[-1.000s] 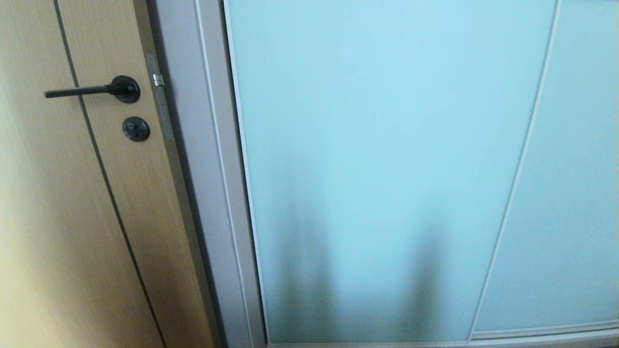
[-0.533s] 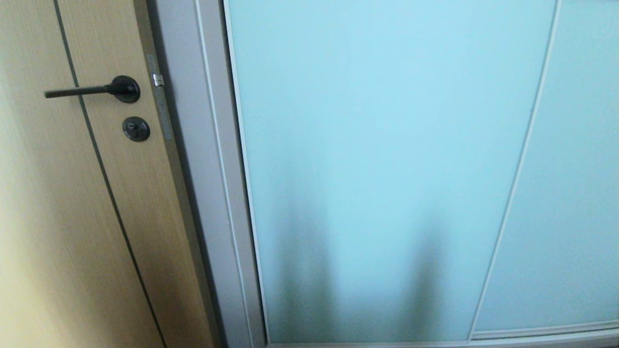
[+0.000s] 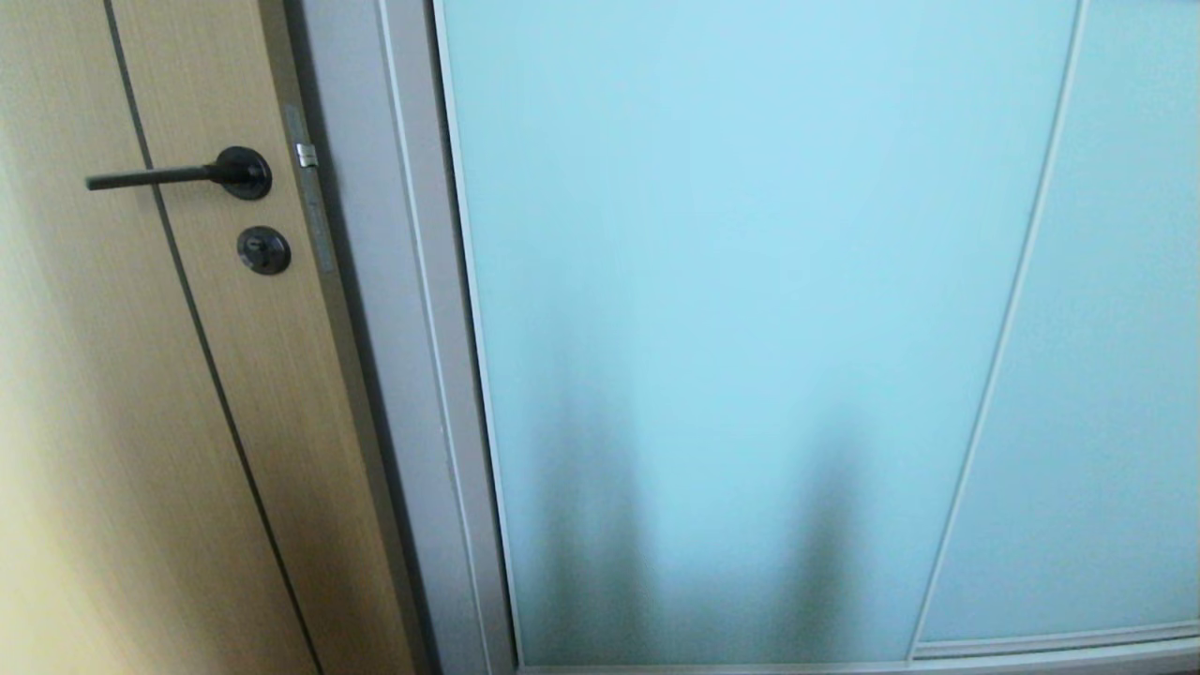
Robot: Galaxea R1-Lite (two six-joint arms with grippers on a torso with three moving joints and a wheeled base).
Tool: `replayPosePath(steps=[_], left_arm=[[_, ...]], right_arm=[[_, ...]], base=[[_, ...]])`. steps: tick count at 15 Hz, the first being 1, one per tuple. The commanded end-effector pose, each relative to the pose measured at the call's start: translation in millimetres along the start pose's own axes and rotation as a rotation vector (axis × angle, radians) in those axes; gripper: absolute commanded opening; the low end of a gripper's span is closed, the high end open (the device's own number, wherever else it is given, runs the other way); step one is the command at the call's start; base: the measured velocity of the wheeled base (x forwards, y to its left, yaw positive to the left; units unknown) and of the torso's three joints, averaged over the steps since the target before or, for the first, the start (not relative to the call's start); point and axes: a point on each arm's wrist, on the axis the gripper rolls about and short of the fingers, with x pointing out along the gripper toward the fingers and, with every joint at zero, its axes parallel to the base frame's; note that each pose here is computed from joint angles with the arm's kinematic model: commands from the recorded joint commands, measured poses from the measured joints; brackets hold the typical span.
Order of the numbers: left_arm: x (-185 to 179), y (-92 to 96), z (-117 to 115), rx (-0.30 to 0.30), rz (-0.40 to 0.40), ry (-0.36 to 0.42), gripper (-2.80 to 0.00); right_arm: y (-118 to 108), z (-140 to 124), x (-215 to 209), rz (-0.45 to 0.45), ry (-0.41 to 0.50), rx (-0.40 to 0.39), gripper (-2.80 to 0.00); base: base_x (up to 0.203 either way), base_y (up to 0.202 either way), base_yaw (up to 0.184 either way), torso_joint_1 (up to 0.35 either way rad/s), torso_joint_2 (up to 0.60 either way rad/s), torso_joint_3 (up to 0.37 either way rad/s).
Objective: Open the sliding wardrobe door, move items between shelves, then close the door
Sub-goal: Open the door
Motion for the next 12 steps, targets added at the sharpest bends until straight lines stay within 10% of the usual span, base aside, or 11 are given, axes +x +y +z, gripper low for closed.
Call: replayPosePath(steps=[1, 12], left_arm=[[0.1, 0.0, -0.4, 0.000, 0.002, 0.001, -2.80], [0.1, 0.0, -0.6, 0.004, 0.000, 0.003, -2.80]], right_arm=[[0.0, -0.3, 0.3, 0.000, 0.003, 0.001, -2.80], [0.0, -0.3, 0.3, 0.000, 0.003, 0.001, -2.80]], base=[[0.000, 0.000, 0.000, 0.000, 0.00, 0.000], [0.000, 0.000, 0.000, 0.000, 0.00, 0.000]])
